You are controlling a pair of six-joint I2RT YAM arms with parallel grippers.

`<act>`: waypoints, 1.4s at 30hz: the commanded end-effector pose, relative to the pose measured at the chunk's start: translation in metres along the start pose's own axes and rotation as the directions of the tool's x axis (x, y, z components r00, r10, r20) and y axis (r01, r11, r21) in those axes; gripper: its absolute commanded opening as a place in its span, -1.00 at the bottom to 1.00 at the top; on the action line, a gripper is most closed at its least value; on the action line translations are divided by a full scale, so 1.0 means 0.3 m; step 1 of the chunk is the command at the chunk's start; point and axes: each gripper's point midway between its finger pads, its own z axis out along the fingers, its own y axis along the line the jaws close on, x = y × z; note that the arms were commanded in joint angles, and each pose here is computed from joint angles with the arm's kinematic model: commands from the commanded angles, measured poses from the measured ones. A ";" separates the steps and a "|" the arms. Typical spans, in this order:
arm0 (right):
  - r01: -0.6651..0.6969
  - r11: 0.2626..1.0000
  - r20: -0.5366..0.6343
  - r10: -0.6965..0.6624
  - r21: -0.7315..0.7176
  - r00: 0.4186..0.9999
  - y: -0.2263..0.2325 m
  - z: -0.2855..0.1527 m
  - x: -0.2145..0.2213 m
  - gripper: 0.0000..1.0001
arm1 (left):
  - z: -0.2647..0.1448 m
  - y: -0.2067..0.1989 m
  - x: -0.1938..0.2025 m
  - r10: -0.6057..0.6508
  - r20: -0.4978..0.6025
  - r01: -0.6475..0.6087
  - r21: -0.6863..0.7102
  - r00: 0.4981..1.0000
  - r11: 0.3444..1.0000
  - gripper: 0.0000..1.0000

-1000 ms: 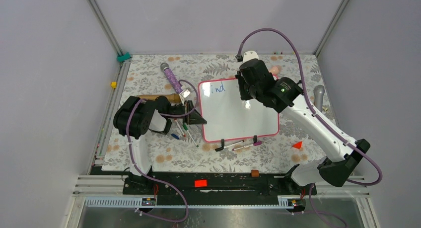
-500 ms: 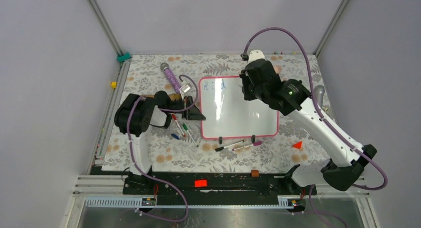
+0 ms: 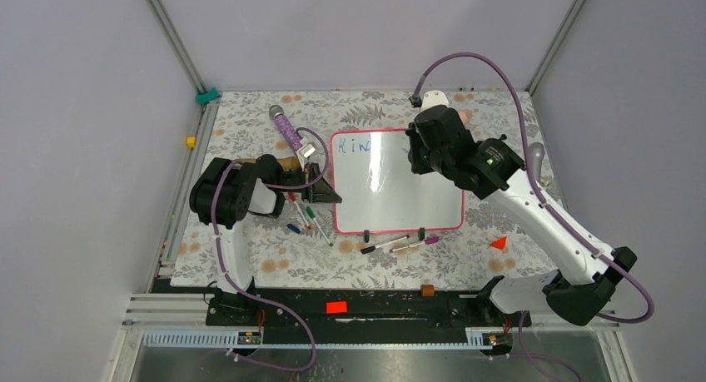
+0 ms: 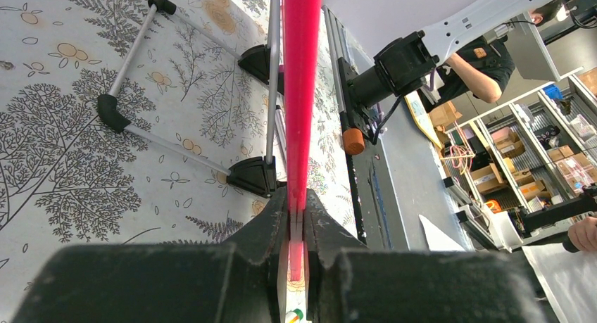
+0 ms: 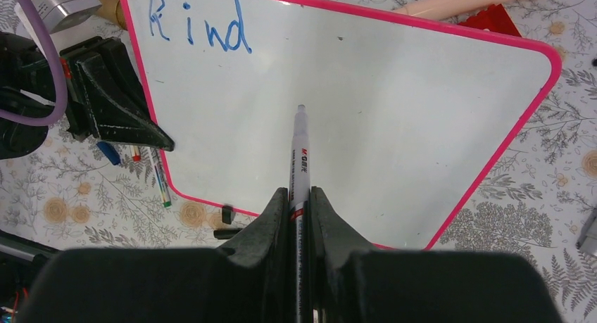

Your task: Write a sentence on the whiteboard

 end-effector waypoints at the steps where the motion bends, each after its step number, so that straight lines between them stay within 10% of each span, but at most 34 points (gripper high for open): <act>1: 0.012 1.000 0.074 -0.011 -0.010 0.997 -0.020 -0.060 -0.064 -1.00 | -0.012 -0.026 -0.005 0.048 -0.012 -0.048 0.017 0.999 0.999 -1.00; 42: 0.027 0.993 0.128 -0.013 -0.115 0.992 0.108 0.121 -0.083 -1.00 | -0.033 0.002 0.018 0.067 -0.026 -0.067 0.024 0.997 0.997 -1.00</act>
